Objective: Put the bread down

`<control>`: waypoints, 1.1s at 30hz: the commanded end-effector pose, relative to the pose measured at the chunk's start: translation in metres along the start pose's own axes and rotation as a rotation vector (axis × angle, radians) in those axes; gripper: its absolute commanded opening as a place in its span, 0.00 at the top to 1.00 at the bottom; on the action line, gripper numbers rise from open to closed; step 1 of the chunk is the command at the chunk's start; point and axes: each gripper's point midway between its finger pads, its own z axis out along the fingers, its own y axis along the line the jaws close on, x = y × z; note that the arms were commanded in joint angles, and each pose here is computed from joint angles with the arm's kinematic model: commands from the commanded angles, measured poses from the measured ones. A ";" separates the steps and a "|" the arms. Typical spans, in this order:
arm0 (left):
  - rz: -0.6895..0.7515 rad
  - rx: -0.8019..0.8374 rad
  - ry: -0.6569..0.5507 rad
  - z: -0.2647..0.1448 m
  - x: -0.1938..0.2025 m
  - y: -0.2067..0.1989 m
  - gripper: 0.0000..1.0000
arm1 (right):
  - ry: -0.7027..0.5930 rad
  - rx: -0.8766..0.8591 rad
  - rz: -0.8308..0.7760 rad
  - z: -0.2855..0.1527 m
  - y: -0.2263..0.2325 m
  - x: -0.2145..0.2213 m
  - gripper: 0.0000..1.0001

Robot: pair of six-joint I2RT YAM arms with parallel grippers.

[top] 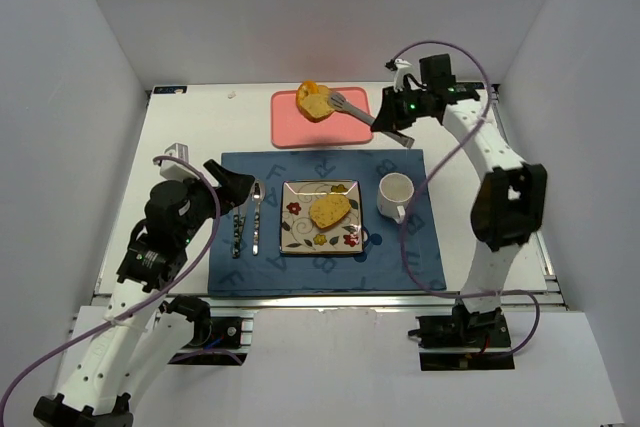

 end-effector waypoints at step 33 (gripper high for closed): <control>0.000 0.026 -0.025 -0.011 0.001 0.001 0.11 | 0.058 0.168 -0.558 -0.065 0.055 0.081 0.50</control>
